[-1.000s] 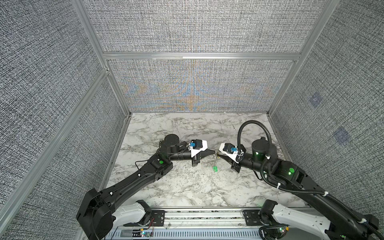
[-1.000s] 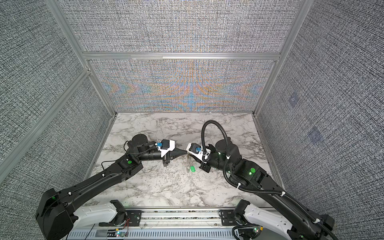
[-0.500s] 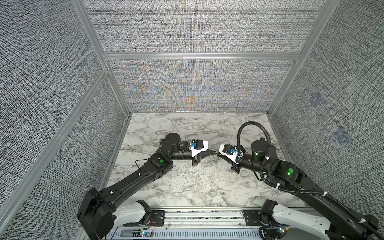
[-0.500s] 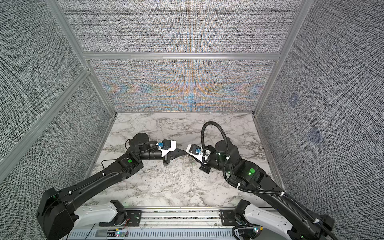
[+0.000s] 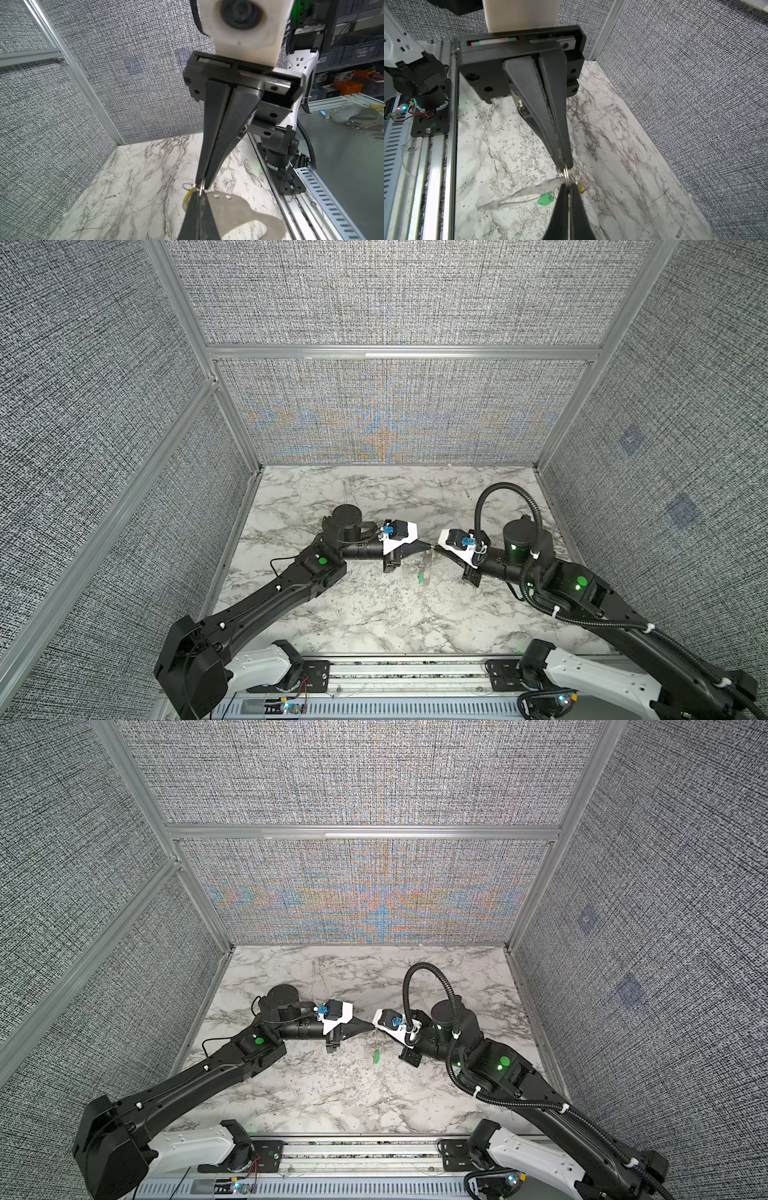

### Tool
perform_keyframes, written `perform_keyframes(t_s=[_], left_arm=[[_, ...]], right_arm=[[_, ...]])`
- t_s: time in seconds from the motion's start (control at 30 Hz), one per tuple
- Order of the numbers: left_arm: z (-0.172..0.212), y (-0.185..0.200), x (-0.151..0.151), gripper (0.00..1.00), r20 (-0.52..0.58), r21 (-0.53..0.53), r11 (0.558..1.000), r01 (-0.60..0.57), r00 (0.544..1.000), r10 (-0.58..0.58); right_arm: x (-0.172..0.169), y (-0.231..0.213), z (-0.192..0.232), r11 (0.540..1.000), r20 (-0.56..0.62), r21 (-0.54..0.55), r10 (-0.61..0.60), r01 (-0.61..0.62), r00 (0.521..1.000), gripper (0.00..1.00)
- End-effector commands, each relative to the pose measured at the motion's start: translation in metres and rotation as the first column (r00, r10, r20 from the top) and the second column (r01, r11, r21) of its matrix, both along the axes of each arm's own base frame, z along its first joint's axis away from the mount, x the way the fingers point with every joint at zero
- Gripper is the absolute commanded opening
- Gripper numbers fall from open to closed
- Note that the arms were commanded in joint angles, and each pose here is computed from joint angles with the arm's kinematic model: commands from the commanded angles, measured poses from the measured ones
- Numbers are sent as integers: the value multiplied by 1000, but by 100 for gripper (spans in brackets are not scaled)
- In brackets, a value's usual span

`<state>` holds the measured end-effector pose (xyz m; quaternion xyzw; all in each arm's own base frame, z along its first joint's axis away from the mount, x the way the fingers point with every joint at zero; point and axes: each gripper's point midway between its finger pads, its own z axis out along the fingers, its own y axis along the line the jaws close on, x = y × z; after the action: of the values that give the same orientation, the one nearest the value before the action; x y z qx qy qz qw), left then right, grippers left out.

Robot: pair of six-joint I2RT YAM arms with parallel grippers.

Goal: Remove the keys from the keyring

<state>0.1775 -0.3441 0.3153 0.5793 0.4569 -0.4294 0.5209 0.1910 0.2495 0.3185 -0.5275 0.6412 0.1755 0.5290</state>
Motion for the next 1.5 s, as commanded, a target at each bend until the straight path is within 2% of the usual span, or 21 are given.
perform_keyframes(t_s=[0.0, 0.2, 0.27, 0.4, 0.6, 0.77, 1.17, 1.47], left_arm=[[5, -1, -1, 0, 10, -11, 1000, 13, 1000, -13], [2, 0, 3, 0, 27, 16, 1000, -9, 1000, 9], [2, 2, 7, 18, 75, 43, 998, -44, 996, 41], [-1, 9, 16, 29, 195, 140, 985, -105, 978, 77], [-7, 12, 19, 29, 355, 250, 954, -164, 933, 68], [-18, 5, 17, 28, 439, 329, 923, -198, 898, 36], [-31, -5, 17, 24, 512, 393, 883, -256, 859, 21], [-34, -10, 20, 13, 526, 409, 867, -285, 850, 31]], right_arm=[[-1, 4, 3, 1000, 5, 20, 17, -17, 1000, 2], [1, 4, 1, 1000, -4, 12, 7, -7, 1000, 0], [3, 2, -3, 1000, -23, -7, -12, 12, 1000, 0], [5, -2, -13, 998, -70, -54, -40, 36, 997, 0], [8, -1, -22, 995, -122, -86, -61, 51, 991, 0], [9, 1, -27, 992, -156, -112, -70, 53, 985, 0], [8, 3, -30, 992, -183, -115, -65, 45, 981, 0], [8, 4, -33, 992, -191, -120, -63, 40, 980, 0]])
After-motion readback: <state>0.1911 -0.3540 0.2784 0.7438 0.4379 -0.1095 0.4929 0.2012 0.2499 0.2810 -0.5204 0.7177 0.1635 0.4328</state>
